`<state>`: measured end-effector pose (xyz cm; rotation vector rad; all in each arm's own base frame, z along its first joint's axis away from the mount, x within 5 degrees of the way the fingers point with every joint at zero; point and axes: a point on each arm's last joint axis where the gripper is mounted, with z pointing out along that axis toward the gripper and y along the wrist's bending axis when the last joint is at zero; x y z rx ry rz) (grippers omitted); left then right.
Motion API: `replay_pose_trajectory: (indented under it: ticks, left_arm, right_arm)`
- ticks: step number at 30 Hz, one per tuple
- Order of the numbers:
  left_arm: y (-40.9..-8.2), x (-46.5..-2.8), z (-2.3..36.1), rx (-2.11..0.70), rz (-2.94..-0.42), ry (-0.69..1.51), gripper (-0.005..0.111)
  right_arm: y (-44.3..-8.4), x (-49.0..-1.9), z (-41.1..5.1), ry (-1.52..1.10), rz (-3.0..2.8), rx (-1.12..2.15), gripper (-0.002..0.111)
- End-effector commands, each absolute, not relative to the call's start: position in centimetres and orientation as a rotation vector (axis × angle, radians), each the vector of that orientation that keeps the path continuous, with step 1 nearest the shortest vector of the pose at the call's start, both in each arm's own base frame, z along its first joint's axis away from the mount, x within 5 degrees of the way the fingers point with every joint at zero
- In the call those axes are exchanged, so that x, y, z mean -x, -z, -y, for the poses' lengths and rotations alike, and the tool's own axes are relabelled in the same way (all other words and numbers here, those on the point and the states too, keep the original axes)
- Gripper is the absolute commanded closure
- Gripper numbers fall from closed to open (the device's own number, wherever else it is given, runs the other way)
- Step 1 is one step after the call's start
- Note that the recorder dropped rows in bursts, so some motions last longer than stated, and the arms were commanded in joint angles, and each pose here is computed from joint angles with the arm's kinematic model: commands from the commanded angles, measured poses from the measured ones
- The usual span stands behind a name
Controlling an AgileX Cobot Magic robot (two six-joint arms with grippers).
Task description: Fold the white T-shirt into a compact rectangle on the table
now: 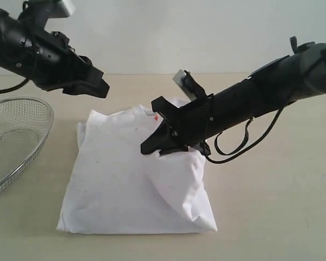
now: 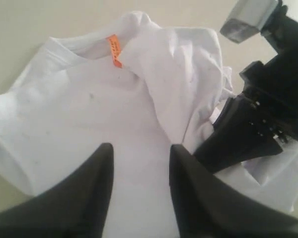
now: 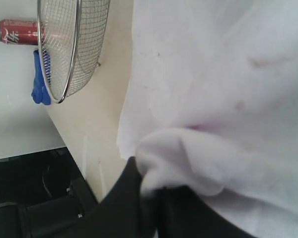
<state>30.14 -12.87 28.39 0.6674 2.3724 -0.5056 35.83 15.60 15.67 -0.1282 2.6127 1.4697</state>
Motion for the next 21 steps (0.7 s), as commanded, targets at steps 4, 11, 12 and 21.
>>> replay_pose_trajectory:
  ticks: [4,11,12,21]
  left_arm:
    - [-30.5,-29.0,12.3,-0.650,-2.335,0.483,0.070]
    - [-30.8,-28.7,12.2,-0.661,-2.344,0.484,0.070]
    - [-30.8,-28.6,12.2,-0.658,-2.345,0.480,0.070]
    - [-31.2,-28.1,12.0,-0.672,-2.347,0.469,0.070]
  right_arm:
    - [-18.2,-36.7,-17.3,-1.503,-2.512,0.210,0.108]
    - [-19.8,-37.2,-19.6,-1.479,-2.470,0.247,0.108]
    - [-19.8,-37.2,-19.8,-1.473,-2.467,0.249,0.108]
    - [-19.4,-36.4,-22.2,-1.392,-2.479,0.287,0.108]
